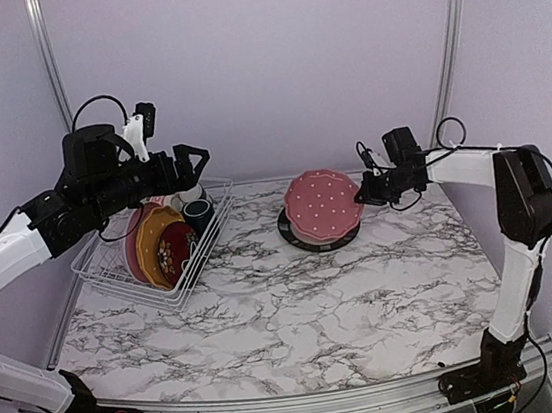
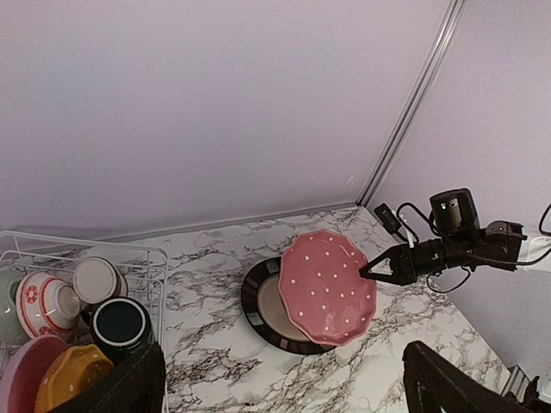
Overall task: Unload the mixed dishes from the dish rack
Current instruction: Place the plate with another plate.
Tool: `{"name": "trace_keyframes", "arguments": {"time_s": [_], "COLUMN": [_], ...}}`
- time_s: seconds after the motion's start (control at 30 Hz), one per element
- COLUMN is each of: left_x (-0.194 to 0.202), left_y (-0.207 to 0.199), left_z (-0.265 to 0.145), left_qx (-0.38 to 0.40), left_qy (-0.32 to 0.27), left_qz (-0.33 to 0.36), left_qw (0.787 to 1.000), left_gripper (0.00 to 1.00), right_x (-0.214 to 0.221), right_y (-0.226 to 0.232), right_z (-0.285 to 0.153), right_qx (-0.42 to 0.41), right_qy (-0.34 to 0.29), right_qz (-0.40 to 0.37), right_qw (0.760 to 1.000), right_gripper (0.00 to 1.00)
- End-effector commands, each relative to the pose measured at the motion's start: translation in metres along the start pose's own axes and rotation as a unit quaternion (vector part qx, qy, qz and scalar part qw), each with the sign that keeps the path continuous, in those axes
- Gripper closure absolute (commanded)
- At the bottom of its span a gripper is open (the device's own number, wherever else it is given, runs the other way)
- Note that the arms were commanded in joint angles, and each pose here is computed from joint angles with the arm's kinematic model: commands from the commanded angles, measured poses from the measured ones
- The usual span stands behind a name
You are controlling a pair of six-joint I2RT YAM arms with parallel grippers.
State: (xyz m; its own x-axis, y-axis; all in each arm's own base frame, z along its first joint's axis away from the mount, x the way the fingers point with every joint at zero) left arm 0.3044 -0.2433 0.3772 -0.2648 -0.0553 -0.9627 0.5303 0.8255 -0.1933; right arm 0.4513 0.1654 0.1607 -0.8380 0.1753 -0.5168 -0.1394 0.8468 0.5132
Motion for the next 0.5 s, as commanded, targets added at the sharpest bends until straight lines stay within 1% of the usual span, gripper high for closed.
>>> {"name": "trace_keyframes", "arguments": {"time_s": [0.0,0.17,0.47], "left_x": [-0.003,0.000,0.004], "left_y": [0.005,0.007,0.014], "left_z": [-0.006,-0.008,-0.011], "left_qx": [-0.014,-0.020,-0.042], "left_qy": [-0.014,-0.012,-0.006], "left_qz": [-0.005,-0.005,-0.007], "left_qw": [1.000,1.000,0.999], "left_gripper": [0.01,0.01,0.01], "right_x": [-0.045,-0.049,-0.045], "right_y": [0.024,0.017,0.004], "right_z": [-0.010,0.007,0.033], "right_qx": [-0.065,-0.062,-0.054], "right_qy": [-0.048,-0.035,-0.014], "right_qz": [0.005,0.019,0.039], "right_qw": [0.997,0.997,0.998], "right_gripper": [1.00,1.00,1.00]}}
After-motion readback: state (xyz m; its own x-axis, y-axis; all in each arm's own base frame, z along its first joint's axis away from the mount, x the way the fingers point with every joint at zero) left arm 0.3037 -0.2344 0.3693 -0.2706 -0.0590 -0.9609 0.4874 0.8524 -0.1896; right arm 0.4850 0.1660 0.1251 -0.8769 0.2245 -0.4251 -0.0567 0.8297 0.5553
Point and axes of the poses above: each gripper's point midway between its finger pads, its own z axis out along the fingers, its own y axis along the line the jaws close on, x = y × z, the point moved 4 cm from there along -z, back along the fingers, and after that the axes turned 7 degrees about z, right-handed, at the moved point
